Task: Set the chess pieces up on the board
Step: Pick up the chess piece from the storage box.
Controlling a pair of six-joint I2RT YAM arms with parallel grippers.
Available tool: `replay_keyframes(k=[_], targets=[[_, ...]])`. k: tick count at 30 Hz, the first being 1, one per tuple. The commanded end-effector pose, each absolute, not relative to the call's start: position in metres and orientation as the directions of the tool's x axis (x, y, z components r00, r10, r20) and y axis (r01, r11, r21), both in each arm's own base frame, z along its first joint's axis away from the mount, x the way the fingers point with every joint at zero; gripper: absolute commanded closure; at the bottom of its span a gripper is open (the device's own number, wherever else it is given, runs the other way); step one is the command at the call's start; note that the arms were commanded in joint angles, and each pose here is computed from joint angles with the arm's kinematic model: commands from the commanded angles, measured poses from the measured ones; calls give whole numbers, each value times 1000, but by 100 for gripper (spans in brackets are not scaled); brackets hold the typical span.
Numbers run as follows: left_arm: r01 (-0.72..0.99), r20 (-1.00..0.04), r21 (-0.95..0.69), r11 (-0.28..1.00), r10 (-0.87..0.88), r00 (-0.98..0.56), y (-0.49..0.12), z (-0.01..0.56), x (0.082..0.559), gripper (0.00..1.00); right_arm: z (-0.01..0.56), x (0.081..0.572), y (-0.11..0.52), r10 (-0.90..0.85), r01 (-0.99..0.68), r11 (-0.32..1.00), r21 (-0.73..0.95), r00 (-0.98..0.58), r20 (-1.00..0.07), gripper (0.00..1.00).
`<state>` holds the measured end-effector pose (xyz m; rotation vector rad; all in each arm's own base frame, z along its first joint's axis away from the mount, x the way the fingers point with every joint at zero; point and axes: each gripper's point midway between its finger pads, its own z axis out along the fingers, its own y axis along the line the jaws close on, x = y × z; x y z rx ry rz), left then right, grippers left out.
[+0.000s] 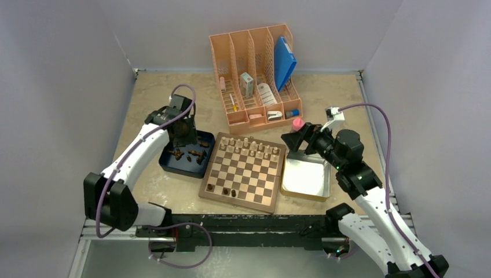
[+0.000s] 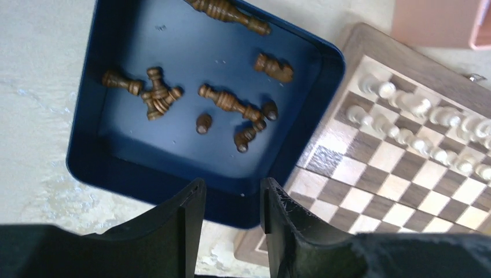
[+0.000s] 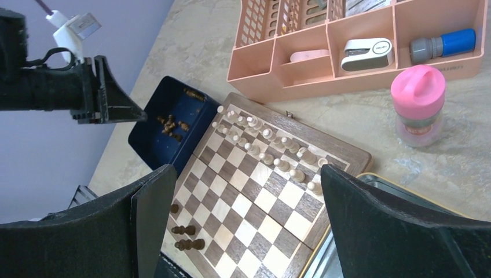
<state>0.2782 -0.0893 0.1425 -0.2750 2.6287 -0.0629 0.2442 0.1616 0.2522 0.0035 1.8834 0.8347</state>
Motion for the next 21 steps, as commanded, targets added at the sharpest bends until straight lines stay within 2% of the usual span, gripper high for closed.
replay_keyframes(k=[1,3,5,12,21], targets=[[-148,-481,-124,981,-190,-856,-83,137,305,64,272,244,166,375,-408,731,547,-429,-822,3],[-164,-455,-115,980,-199,-868,-77,129,309,70,273,245,166,373,-410,733,543,-425,-825,3],[-175,-437,-106,979,-204,-876,-70,119,312,71,273,246,166,370,-410,735,540,-424,-826,3],[-209,-344,-107,972,-234,-910,-51,80,313,71,274,248,167,369,-411,736,538,-423,-828,3],[-195,-246,-136,971,-224,-943,-58,52,306,70,271,250,168,371,-406,734,544,-432,-822,3]])
